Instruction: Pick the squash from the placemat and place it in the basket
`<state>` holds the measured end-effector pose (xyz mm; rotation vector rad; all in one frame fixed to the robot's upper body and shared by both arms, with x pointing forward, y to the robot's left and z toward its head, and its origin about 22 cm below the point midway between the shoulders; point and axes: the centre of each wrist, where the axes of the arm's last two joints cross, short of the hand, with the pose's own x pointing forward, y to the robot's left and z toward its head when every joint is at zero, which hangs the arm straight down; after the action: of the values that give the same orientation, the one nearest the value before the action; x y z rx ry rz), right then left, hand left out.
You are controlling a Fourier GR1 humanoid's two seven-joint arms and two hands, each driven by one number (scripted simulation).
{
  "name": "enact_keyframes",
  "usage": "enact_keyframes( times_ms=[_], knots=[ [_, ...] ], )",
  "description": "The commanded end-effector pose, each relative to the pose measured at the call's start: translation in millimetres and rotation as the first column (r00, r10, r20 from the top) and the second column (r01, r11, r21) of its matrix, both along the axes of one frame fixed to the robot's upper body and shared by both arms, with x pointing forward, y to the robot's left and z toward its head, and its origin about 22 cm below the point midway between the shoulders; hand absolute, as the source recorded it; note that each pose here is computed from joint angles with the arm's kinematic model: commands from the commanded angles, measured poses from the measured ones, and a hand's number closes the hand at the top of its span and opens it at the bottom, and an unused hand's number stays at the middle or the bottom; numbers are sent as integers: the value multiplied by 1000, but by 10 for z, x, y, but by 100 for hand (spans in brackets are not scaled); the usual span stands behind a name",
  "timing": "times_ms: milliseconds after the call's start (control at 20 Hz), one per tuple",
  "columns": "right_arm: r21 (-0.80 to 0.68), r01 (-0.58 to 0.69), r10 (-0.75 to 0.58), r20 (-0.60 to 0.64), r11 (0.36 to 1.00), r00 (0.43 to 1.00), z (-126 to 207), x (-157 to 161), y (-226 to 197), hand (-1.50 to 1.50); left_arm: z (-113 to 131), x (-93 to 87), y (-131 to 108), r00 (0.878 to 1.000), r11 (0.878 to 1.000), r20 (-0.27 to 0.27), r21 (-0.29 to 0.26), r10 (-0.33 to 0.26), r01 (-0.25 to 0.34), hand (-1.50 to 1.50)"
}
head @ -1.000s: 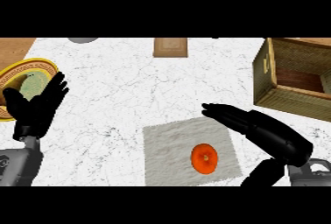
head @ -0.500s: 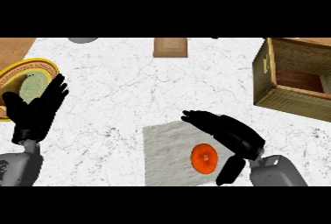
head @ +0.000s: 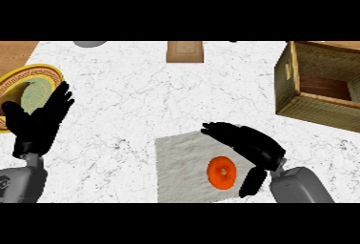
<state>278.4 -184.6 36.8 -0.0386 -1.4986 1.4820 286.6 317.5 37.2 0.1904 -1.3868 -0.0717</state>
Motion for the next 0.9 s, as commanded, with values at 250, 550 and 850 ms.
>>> enact_keyframes(
  times_ms=[250,550,850],
  knots=[
    [48,-52,54,-54,998,997,-36,68,-165,-150,18,36,71,1000,1000,1,4,7,-7,0],
    [61,-85,88,-44,995,995,-166,-160,-115,-150,82,190,67,1000,1000,-7,-3,0,0,0],
    [-36,-48,48,0,998,999,-326,-264,-25,-150,126,186,105,1000,1000,-7,-12,-1,1,0]
  ],
)
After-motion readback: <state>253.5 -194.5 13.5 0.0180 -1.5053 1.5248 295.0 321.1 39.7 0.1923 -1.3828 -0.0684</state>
